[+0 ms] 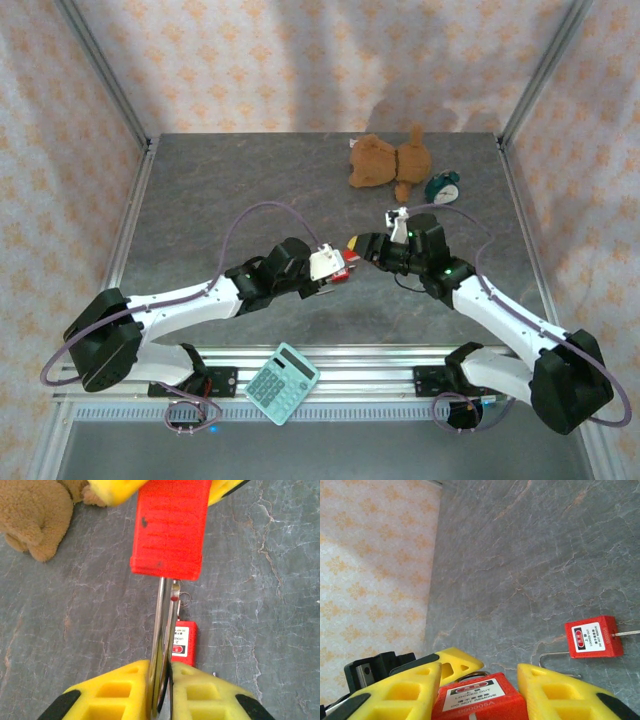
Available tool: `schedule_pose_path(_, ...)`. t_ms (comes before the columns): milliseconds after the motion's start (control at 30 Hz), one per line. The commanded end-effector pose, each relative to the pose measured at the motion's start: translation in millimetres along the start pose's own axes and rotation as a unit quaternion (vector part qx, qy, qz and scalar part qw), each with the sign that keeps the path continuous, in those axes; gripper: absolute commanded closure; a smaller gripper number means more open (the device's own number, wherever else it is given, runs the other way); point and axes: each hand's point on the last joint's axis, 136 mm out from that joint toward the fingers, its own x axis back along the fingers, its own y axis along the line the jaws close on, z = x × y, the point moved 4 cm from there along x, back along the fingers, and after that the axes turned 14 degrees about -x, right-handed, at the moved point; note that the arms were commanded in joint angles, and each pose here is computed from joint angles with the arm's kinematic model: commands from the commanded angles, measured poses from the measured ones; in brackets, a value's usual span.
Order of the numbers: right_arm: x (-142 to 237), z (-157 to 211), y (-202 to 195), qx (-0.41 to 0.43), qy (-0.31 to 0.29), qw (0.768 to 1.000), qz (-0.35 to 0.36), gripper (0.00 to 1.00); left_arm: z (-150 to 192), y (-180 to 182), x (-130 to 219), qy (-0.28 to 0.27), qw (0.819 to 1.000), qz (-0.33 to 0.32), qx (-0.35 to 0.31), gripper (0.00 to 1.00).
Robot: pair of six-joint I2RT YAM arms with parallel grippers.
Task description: Unlock with the key
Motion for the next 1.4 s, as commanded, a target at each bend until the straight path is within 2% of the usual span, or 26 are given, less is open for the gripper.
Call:
schedule_pose_path(0, 10.0, -13.6, 17.0, 0.021, -0.035, 0.999, -0.023, 0.74, -5.9, 10.1, 7.5, -0.005, 1.000, -0.021, -0.003, 0.84)
schedule_pose_path(133, 10.3, -17.7, 14.2, 0.014, -0.038, 0.999, -0.023, 0.74, -2.6, 10.0, 11.4, -0.005, 1.000, -0.026, -0.003, 0.84)
schedule_pose_path(167, 9.9, -17.8, 14.1, 0.013, -0.038, 0.999, -0.023, 0.74, -2.2, 10.7, 11.7, -0.004, 1.000, -0.029, -0.001, 0.80)
schedule_pose_path(300, 8.0, -16.4, 14.3, 0.011, -0.031, 0.999, -0.029, 0.74, -9.0, 16.7, 14.4, -0.006, 0.999, -0.038, 0.010, 0.20)
schedule_pose_path(333, 7.1, -15.6, 13.8, 0.010, -0.028, 0.999, -0.030, 0.74, -14.4, 19.2, 15.2, -0.014, 0.999, -0.040, 0.010, 0.13)
schedule_pose_path(433, 4.4, -12.8, 14.4, 0.008, -0.020, 0.999, -0.036, 0.74, -39.0, 20.2, 16.5, -0.043, 0.998, -0.041, -0.010, 0.08)
schedule_pose_path(567, 1.7, -7.7, 18.7, 0.011, -0.008, 0.999, -0.045, 0.74, -65.4, 19.0, 8.3, -0.079, 0.995, -0.045, -0.035, 0.13)
schedule_pose_path(833, 7.4, -2.9, 22.6, 0.023, -0.004, 0.999, -0.049, 0.74, -68.5, 18.7, -19.6, -0.069, 0.996, -0.049, -0.028, 0.43)
schedule_pose_path(1133, 5.0, -4.0, 20.3, 0.021, -0.005, 0.999, -0.047, 0.74, -62.4, 21.5, -18.2, -0.067, 0.995, -0.071, -0.016, 0.78)
schedule_pose_path(1233, 3.1, -4.1, 20.0, 0.017, -0.003, 0.999, -0.050, 0.74, -60.8, 20.1, -18.2, -0.065, 0.995, -0.070, -0.018, 0.82)
schedule_pose_path(1300, 3.5, -4.9, 19.5, 0.014, -0.006, 0.999, -0.045, 0.66, -58.8, 21.3, -19.2, -0.058, 0.995, -0.077, -0.022, 0.83)
schedule_pose_path(1367, 6.4, -7.5, 17.8, 0.010, -0.019, 0.999, -0.032, 0.51, -54.8, 23.8, -20.9, -0.048, 0.994, -0.093, -0.028, 0.84)
